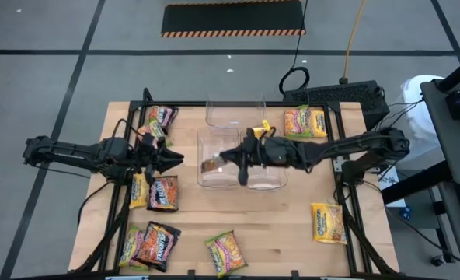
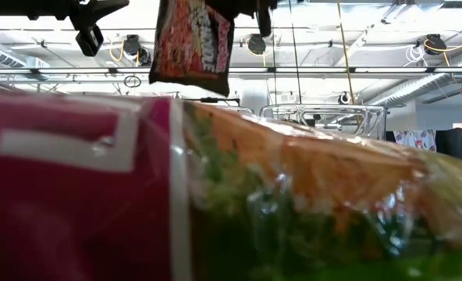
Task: Sort Maruchan noodles
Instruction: Put the black noodle pack into the left transparent bin
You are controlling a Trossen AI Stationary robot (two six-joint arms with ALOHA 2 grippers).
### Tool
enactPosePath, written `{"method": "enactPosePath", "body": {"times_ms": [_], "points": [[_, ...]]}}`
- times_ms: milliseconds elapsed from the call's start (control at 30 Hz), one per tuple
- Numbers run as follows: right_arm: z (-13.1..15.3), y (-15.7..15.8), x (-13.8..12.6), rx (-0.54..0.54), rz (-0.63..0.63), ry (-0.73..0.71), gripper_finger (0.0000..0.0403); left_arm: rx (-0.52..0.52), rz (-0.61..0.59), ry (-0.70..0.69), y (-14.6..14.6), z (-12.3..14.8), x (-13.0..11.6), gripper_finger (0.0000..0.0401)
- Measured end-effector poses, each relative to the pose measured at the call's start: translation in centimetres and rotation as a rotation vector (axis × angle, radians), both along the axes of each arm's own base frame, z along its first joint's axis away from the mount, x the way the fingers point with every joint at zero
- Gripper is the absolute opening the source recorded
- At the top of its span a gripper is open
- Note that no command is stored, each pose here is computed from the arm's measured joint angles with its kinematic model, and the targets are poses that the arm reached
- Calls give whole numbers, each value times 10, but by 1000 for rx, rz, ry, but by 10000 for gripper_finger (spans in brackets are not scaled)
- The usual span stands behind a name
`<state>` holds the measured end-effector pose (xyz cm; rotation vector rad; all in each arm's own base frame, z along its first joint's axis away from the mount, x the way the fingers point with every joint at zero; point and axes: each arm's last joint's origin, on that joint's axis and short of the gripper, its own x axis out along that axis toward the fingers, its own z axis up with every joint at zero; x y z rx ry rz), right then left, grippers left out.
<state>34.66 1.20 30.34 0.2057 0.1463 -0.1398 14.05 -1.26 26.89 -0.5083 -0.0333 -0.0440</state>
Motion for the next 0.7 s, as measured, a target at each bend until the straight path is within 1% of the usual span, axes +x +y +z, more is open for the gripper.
{"method": "enactPosePath", "body": {"times_ms": [33, 167, 367, 700], "points": [[0, -5, 0, 5, 1, 2, 0, 4, 0, -5, 0, 1, -1, 102], [-3, -27, 0, 27, -60, 23, 0, 18, 11, -30, 1, 4, -5, 102], [-9, -53, 0, 50, -45, 58, 0, 21, 12, -66, 1, 8, -11, 102], [-42, -100, 7, 95, 10, 167, 0, 17, 99, -64, 4, 8, -11, 102]]}}
